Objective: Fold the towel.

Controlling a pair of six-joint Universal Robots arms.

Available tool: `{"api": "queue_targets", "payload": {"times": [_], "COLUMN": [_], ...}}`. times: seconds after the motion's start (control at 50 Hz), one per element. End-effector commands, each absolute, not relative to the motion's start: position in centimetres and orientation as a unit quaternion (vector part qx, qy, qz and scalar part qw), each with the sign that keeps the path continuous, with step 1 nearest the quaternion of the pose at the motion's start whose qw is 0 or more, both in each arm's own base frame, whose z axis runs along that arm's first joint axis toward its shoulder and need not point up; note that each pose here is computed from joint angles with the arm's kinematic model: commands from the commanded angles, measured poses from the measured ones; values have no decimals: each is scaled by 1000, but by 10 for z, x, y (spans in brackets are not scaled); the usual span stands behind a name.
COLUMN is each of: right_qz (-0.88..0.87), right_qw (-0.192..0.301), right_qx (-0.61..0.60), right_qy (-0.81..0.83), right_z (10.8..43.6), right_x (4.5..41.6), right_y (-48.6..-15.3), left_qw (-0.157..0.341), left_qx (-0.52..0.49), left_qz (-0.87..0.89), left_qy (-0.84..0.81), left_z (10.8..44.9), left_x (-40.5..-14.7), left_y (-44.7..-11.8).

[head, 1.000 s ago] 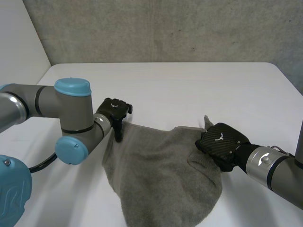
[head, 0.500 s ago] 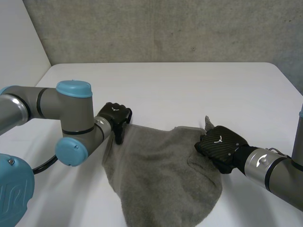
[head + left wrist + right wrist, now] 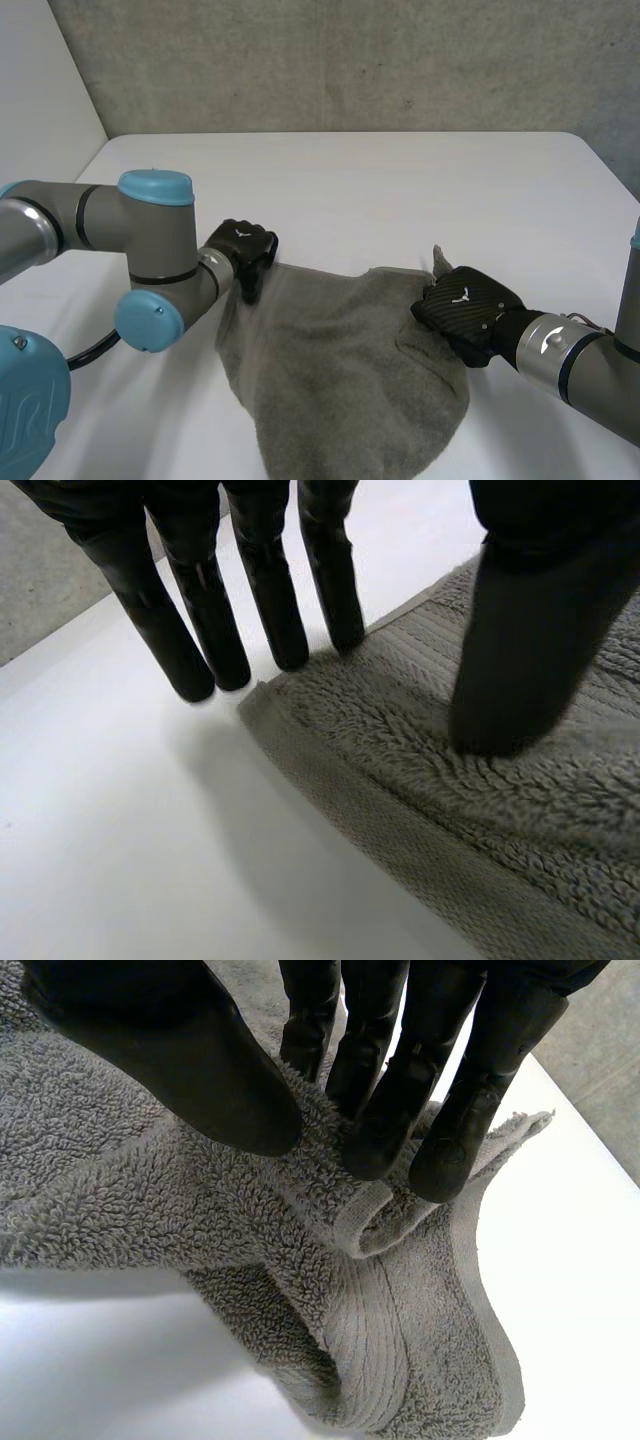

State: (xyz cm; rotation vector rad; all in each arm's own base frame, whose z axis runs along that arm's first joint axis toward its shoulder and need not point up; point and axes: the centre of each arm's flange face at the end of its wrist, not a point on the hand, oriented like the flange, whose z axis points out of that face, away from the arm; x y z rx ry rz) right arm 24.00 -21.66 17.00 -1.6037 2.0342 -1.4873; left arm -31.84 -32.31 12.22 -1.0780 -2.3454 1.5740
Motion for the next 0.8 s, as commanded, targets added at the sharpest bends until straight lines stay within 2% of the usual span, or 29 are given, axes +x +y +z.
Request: {"api": "queue_targets", "payload": {"times": [0.02,0.38,0.8], "right_qz": [-496,-495,-495], "right_qw": [77,78,78], "right_qx": [-535,-535,-536], "right_qy": [679,680,680], "right_z": [170,169,169], "right_x": [240,240,240], "right_y": [-217,-216,-216], "left_qw": [55,53,54], "left_qx": [-352,-354,-353], "left_qz": [525,520,517], "left_qy": [-773,-776,-778], "left_z": [128,114,117], "left_x": [-318,-319,-317], "left_y": [-323,-328,-326]}}
